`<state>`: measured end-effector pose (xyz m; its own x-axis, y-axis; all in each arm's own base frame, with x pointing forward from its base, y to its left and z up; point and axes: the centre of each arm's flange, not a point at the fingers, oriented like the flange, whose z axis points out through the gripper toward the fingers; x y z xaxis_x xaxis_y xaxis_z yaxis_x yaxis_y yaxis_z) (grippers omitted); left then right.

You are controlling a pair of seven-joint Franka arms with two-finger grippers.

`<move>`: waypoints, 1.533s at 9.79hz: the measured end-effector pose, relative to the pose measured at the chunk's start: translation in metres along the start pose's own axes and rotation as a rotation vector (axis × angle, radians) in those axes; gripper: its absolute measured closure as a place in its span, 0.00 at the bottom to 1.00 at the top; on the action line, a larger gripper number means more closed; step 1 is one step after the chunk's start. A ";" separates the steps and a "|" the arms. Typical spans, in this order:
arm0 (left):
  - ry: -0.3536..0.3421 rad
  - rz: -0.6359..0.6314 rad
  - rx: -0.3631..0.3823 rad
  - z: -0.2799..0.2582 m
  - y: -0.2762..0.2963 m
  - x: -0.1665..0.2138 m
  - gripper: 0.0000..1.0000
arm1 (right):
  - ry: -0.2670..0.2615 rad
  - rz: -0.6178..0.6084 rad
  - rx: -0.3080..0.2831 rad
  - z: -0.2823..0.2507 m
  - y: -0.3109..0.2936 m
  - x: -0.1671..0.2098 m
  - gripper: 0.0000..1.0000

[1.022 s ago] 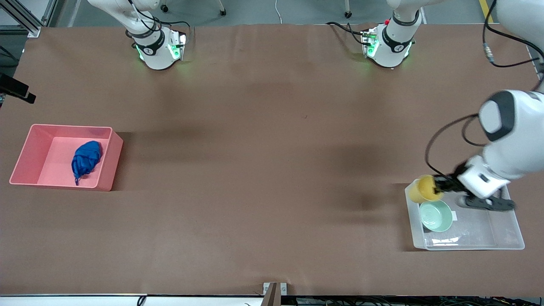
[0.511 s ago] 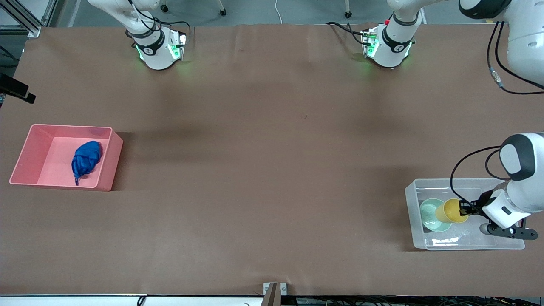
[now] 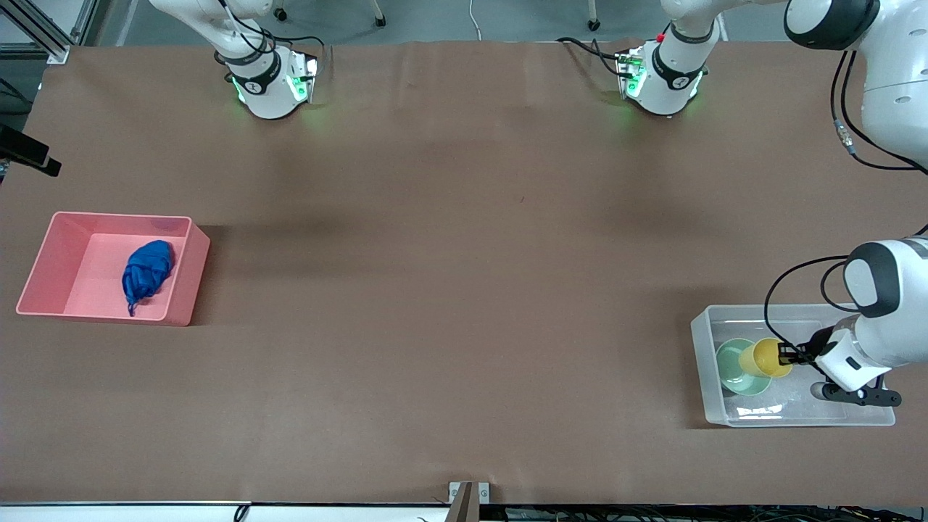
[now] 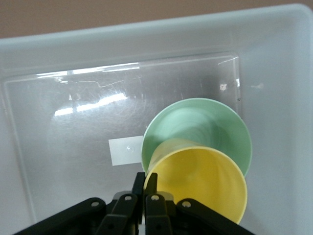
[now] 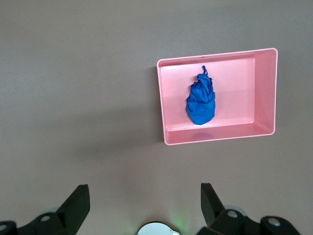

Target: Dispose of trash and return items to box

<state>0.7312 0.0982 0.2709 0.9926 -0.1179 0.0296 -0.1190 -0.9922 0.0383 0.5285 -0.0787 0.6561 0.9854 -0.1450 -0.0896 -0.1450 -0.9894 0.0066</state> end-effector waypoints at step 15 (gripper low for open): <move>0.100 0.070 0.103 -0.338 0.102 -0.078 0.00 | -0.002 0.000 0.000 0.000 0.000 0.000 0.00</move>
<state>0.6333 0.0205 0.6105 0.9740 -0.1873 0.1276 -0.1795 -0.9813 -0.0700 0.5283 -0.0787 0.6557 0.9852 -0.1448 -0.0916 -0.1448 -0.9894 0.0066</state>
